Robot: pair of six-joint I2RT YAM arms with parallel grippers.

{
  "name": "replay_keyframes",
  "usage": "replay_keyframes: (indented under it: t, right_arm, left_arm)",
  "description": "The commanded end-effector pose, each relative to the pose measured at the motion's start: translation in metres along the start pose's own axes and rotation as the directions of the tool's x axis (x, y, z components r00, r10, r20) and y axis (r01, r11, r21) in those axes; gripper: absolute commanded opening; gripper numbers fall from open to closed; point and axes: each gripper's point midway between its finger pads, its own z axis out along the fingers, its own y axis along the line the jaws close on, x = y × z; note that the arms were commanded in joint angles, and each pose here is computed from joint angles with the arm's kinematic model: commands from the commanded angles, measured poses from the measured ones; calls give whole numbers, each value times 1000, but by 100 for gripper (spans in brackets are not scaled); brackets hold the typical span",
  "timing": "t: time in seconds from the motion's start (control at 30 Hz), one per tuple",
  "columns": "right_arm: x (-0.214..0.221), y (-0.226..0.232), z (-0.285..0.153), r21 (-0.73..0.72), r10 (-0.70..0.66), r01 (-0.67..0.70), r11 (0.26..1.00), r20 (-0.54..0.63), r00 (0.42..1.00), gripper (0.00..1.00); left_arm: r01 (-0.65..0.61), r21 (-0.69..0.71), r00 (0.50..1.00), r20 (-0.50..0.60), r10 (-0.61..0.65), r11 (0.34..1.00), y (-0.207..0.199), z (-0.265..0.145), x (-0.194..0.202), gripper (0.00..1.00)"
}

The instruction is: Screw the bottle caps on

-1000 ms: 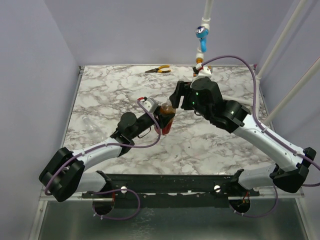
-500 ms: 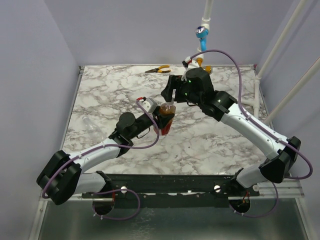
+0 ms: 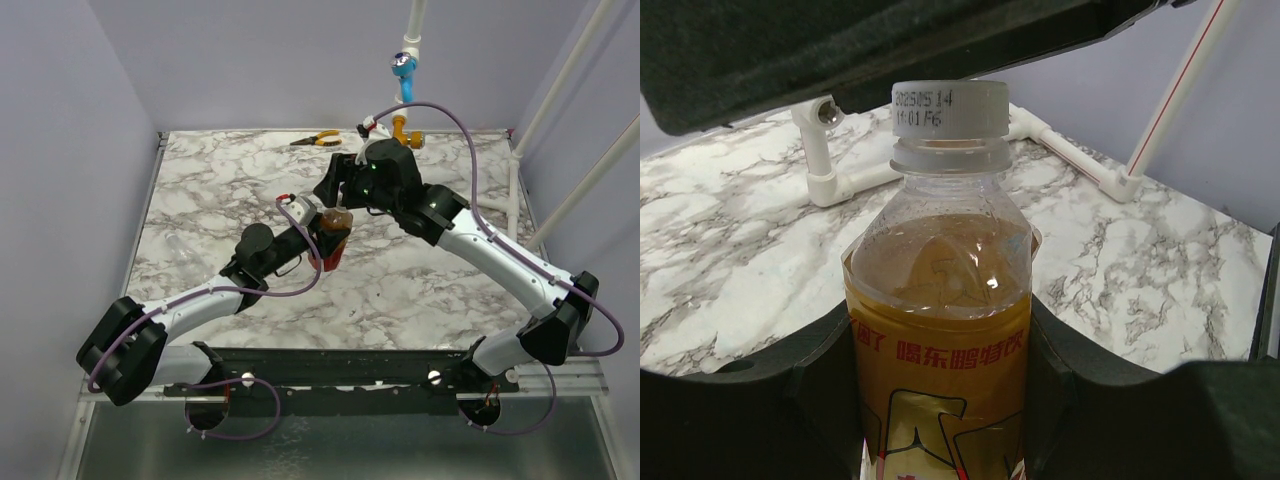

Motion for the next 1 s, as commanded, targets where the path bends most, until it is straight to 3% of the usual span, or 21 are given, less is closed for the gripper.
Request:
replay_keyframes:
  t: [0.0,0.2,0.97]
  right_arm:
    - [2,3,0,4,10,-10,1000,-3,1000,68]
    - [4,-14,0,84,-4,3,996,6,1000,69]
    - [8,4,-15,29,7,-6,1000,-13,1000,68]
  left_arm:
    - [-20,17,998,52,19,1000,-2,4,-17,23]
    - [-20,29,998,59,19,999,-5,3,-20,23]
    - [-5,23,1000,28,5,1000,0,13,-9,23]
